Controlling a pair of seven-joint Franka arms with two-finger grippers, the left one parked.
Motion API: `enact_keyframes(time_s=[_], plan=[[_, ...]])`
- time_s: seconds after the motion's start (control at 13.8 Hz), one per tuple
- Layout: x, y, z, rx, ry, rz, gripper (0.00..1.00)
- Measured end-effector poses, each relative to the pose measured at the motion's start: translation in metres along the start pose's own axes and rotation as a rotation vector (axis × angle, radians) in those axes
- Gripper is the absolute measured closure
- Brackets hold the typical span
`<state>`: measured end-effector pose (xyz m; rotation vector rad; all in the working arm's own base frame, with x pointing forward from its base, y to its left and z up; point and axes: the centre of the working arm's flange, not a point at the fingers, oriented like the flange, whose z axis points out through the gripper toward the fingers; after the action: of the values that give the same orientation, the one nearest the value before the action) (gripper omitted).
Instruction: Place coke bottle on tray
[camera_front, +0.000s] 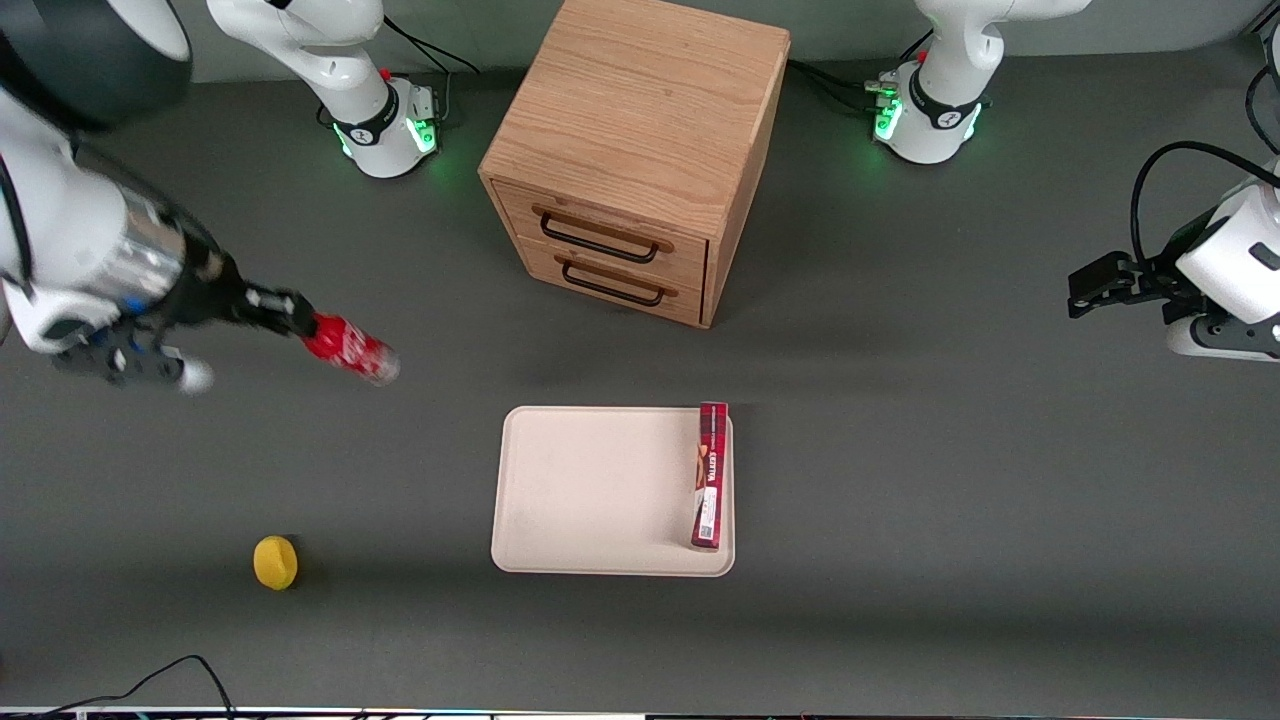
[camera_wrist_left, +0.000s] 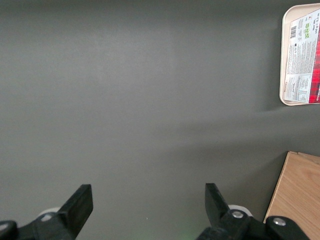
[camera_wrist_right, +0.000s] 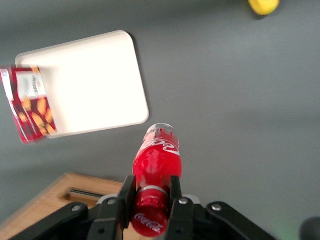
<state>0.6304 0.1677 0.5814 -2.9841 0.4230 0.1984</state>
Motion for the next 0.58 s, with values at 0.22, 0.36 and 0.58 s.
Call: enact_keyframes(time_s=[0.22,0.36,0.58], plan=[[0.04,-0.059,0.077,0.009,0.0,0.185,0.68],[0.061,-0.084,0.129,0.023,0.032,0.278,0.68],[0.079,-0.103,0.193,-0.02,0.105,0.344,0.68]])
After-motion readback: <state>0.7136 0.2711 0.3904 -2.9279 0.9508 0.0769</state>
